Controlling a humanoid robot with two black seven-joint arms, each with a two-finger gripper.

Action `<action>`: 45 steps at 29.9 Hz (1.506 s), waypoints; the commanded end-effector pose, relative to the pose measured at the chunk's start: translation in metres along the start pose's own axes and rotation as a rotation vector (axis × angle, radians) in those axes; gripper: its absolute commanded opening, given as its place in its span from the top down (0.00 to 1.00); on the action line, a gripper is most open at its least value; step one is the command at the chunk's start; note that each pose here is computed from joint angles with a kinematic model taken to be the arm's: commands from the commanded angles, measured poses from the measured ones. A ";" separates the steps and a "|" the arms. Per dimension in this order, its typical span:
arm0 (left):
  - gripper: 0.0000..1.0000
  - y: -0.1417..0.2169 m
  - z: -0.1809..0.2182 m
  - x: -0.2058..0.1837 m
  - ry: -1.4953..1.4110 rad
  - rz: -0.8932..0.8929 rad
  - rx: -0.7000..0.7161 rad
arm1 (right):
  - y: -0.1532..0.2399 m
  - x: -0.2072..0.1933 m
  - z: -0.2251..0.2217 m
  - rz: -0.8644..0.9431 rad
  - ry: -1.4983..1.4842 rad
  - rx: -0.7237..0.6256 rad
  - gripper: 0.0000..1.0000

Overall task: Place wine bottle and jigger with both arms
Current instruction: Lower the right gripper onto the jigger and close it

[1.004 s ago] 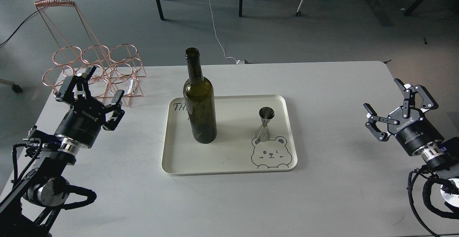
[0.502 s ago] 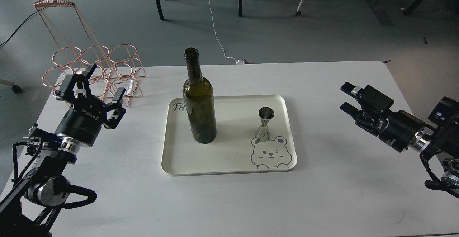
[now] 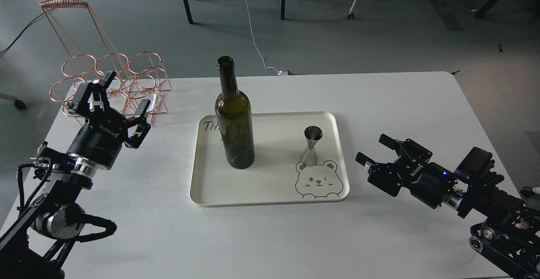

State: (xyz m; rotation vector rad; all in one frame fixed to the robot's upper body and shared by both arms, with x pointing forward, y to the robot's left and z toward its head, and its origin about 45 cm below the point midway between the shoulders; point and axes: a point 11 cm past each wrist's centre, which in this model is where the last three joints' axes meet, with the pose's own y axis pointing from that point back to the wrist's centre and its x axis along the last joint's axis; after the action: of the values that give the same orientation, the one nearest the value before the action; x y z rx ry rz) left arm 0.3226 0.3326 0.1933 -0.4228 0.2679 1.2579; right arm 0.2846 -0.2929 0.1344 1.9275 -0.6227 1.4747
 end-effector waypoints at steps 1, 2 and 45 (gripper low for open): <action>0.02 0.000 0.000 -0.001 0.001 -0.003 -0.002 | -0.018 -0.010 -0.005 -0.021 0.082 0.039 0.03; 0.02 0.000 0.000 -0.001 0.001 -0.003 -0.001 | -0.024 -0.011 -0.005 -0.020 0.089 0.040 0.03; 0.02 -0.001 0.003 -0.007 0.006 -0.018 -0.014 | -0.123 -0.029 -0.033 -0.014 0.075 0.089 0.69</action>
State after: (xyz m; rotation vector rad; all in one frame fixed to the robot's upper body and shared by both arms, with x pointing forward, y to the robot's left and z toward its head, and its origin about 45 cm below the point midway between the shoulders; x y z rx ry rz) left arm 0.3215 0.3280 0.1992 -0.4401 0.2602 1.2430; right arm 0.3404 -0.1857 0.0892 1.9257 -0.5155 1.5818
